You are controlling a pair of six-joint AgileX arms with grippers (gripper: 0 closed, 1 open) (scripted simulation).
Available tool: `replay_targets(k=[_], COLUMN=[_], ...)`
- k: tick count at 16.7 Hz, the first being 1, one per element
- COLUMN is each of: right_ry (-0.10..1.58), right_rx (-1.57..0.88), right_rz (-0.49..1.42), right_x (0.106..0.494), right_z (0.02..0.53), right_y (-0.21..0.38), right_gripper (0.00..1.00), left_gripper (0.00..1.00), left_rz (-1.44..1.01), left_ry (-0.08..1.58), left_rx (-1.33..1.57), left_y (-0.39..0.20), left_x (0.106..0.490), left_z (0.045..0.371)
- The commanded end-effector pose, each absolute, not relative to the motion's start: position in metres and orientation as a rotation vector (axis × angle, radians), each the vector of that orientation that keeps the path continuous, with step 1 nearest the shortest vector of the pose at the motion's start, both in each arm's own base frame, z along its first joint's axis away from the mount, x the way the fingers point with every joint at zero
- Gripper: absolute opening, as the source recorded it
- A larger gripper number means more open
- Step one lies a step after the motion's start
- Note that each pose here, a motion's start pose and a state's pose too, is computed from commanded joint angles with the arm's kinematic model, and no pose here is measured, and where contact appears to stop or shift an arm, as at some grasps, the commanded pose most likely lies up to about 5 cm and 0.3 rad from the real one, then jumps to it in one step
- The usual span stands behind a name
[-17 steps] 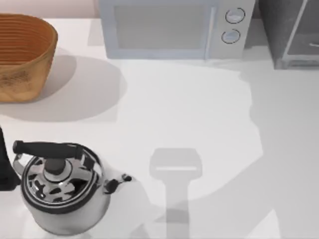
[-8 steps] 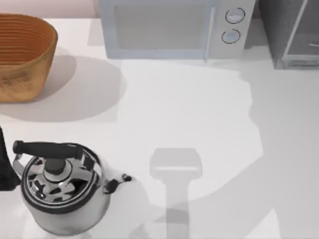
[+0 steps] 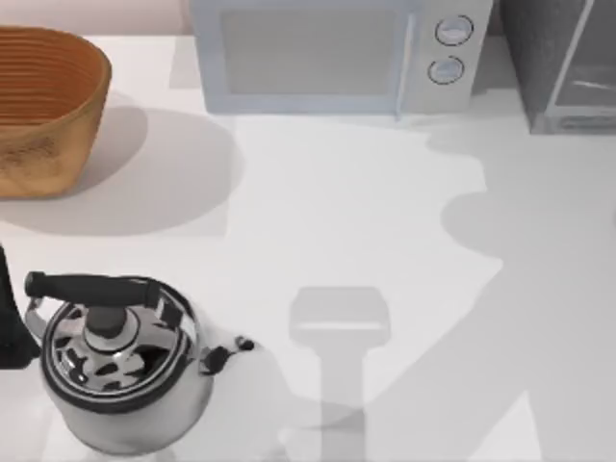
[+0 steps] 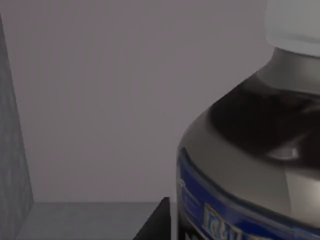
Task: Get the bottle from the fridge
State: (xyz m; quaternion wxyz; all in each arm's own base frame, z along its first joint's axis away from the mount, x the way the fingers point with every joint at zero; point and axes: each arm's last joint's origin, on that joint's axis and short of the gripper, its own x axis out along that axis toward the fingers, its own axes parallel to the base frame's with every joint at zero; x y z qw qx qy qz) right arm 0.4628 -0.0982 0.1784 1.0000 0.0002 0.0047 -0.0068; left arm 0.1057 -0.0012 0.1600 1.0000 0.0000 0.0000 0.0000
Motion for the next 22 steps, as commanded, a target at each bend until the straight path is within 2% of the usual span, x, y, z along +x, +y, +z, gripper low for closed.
replay_targets(k=[7,10,14,17,22], right_ry=[-0.001,-0.025,0.046,0.019,0.013], right_rx=[0.0,-0.007,0.012,0.005,0.005], right_rz=[-0.002,0.001,-0.026,-0.023,-0.009], right_x=[0.46,0.438,0.393,0.367,0.364], right_z=[0.185,0.195,0.175,0.181,0.181], right_y=[-0.097,-0.097,-0.1,-0.098,-0.096], right_gripper=[0.0,0.0,0.0,0.0,0.0], left_gripper=[1.0,1.0,1.0,1.0,1.0], left_rz=[0.0,0.0,0.0,0.0,0.0], left_ry=[0.0,0.0,0.0,0.0,0.0], left_rx=[0.0,0.0,0.0,0.0,0.0], left_y=[-0.001,-0.001,-0.001,-0.001,-0.001], left_x=[0.106,0.106,0.106,0.106,0.106], left_z=[0.16,0.16,0.16,0.16,0.16])
